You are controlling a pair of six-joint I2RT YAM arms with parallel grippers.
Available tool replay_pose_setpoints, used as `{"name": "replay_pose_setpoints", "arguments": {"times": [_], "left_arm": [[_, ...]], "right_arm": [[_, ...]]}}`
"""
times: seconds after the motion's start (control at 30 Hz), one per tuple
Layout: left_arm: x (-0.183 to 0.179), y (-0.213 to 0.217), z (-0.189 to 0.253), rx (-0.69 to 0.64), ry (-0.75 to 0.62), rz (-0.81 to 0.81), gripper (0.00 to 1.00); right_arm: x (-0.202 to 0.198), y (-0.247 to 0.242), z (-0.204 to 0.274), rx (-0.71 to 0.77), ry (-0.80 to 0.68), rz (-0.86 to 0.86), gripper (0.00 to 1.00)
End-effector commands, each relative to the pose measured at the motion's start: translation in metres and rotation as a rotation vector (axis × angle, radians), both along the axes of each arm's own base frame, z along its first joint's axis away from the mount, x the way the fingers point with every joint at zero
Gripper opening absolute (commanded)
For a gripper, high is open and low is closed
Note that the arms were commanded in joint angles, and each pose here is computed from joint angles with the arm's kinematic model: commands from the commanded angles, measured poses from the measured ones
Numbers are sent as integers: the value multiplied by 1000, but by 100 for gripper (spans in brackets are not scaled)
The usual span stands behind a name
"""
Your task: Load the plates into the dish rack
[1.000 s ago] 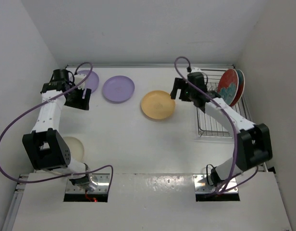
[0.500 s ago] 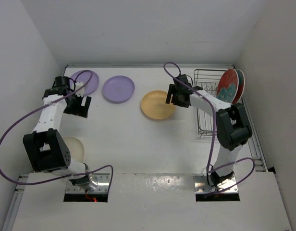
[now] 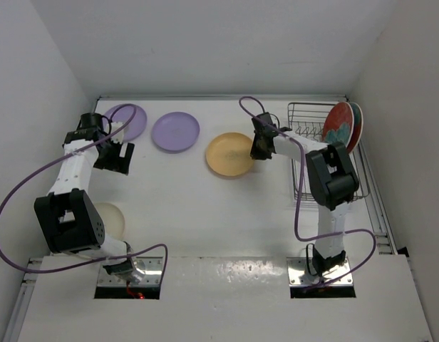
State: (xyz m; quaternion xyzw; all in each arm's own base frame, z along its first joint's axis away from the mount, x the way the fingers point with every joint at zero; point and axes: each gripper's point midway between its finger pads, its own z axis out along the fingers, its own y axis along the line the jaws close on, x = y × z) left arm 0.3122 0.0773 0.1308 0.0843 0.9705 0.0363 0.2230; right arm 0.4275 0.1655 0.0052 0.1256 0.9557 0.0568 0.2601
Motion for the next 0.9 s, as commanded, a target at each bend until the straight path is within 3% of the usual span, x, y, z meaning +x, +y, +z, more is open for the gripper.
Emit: {"name": "replay_pose_setpoints", "arguments": {"times": [0.0, 0.13, 0.27, 0.37, 0.4, 0.43, 0.5, 0.63, 0.7, 0.87], "left_arm": [[8, 9, 11, 20, -41, 17, 94], [13, 10, 15, 22, -52, 17, 94], [15, 11, 15, 22, -52, 17, 94], [15, 11, 15, 22, -52, 17, 94], [15, 11, 15, 22, -52, 17, 94], [15, 11, 15, 22, -52, 17, 94], [16, 9, 15, 14, -54, 13, 94], [16, 9, 15, 14, -54, 13, 94], [16, 10, 15, 18, -53, 5, 94], [9, 8, 11, 14, -35, 5, 94]], "right_arm": [[15, -11, 49, -95, -129, 28, 0], [28, -34, 123, -266, -337, 74, 0], [31, -90, 247, -395, -615, -22, 0], [24, -149, 313, -592, -697, -151, 0], [15, -179, 324, -759, -657, -143, 0], [18, -187, 346, -788, -733, -197, 0], [5, -223, 353, -998, -651, -196, 0], [0, -262, 368, -1236, -612, -259, 0], [5, -285, 351, -1328, -497, -246, 0], [2, -302, 333, -1358, -448, -326, 0]]}}
